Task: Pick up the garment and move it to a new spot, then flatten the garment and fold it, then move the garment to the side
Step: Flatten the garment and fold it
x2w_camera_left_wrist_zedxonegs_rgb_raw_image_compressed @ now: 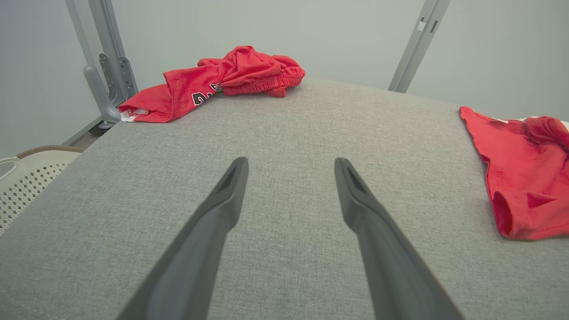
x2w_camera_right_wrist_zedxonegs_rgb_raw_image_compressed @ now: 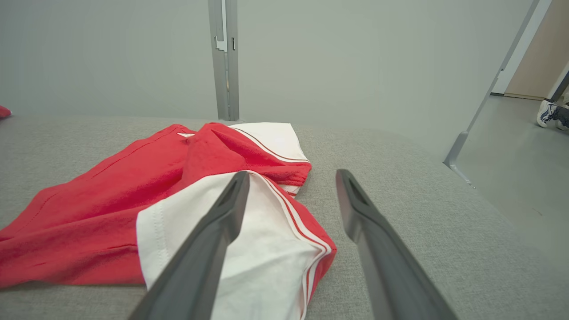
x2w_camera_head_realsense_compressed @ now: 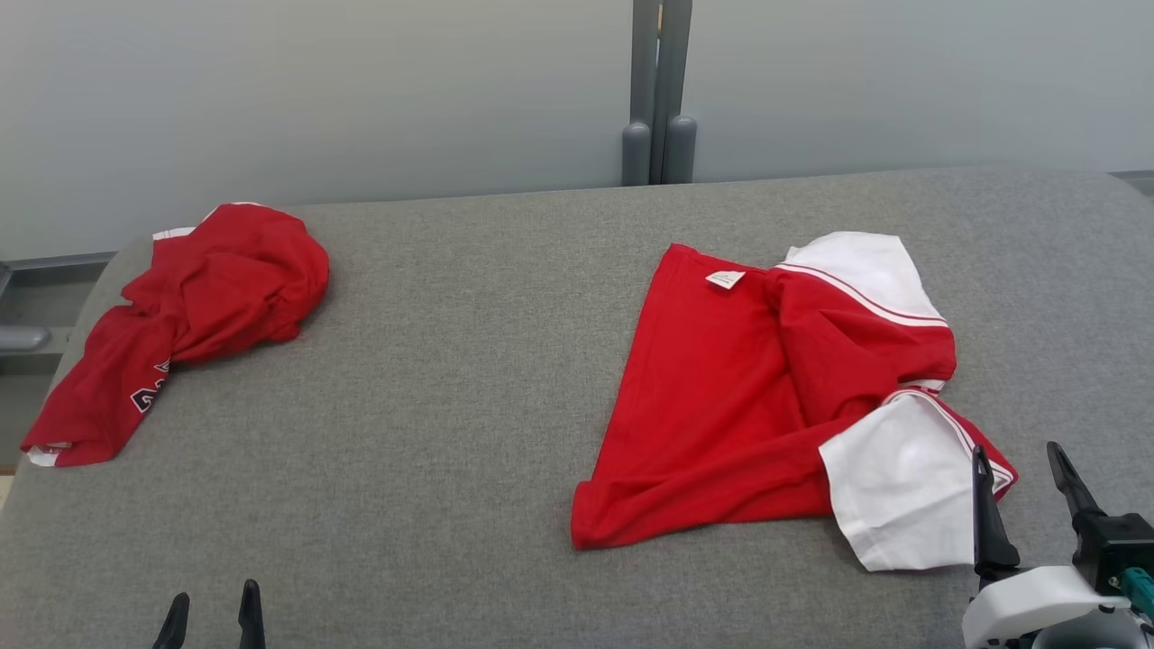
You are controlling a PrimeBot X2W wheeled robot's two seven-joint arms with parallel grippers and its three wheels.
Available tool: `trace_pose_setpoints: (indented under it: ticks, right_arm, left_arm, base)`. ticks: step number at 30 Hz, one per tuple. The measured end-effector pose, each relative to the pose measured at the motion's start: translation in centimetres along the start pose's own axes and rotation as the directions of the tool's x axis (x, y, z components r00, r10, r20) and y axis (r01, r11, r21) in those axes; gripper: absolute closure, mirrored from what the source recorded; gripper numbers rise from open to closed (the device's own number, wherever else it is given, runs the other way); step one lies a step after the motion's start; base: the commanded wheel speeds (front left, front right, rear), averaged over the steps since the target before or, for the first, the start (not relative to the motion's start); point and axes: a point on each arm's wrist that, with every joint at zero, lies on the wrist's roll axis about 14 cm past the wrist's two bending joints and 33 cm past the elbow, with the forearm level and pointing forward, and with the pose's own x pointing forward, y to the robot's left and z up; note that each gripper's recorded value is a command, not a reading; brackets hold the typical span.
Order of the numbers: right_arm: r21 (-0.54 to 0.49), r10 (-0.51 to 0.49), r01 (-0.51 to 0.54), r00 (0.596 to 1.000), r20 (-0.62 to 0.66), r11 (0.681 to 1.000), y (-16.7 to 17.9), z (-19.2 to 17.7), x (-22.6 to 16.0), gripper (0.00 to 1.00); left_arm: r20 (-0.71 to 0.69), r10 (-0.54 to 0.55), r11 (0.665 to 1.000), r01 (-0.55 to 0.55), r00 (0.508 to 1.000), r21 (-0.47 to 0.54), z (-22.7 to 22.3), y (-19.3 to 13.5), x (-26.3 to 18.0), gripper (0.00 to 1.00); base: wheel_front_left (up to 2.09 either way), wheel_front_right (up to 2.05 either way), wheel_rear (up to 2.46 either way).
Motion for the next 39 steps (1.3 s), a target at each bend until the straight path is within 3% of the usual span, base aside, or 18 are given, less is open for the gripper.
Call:
trace_pose_setpoints:
  ticks: [23,29,33,39]
  right_arm:
    - [-0.016,0.056,-0.057,0.998,-0.026,0.998,1.8,-0.8,0.2,0.0]
    - [-0.082,0.198,-0.212,0.969,-0.148,0.974,5.9,-1.6,0.1,0.0]
    - [-0.169,0.236,-0.284,0.938,-0.254,0.944,5.9,-1.5,0.2,0.0]
    - [-0.206,0.254,-0.36,0.876,-0.41,0.91,5.7,-2.7,-0.9,0.0]
  left_arm:
    - [-0.011,-0.017,1.0,0.017,1.0,0.012,-0.6,-0.5,0.6,0.0]
    - [-0.151,-0.125,0.992,0.119,0.981,-0.052,-2.5,-4.3,1.0,0.0]
    - [-0.252,-0.228,0.973,0.211,0.94,-0.091,-3.0,-7.9,1.4,0.0]
    - [-0.344,-0.372,0.928,0.336,0.862,-0.163,-3.2,-13.0,1.3,0.0]
  base:
    - [0.0,0.0,0.0]
    - [0.0,0.0,0.0]
    - [0.0,0.0,0.0]
    - [0.0,0.0,0.0]
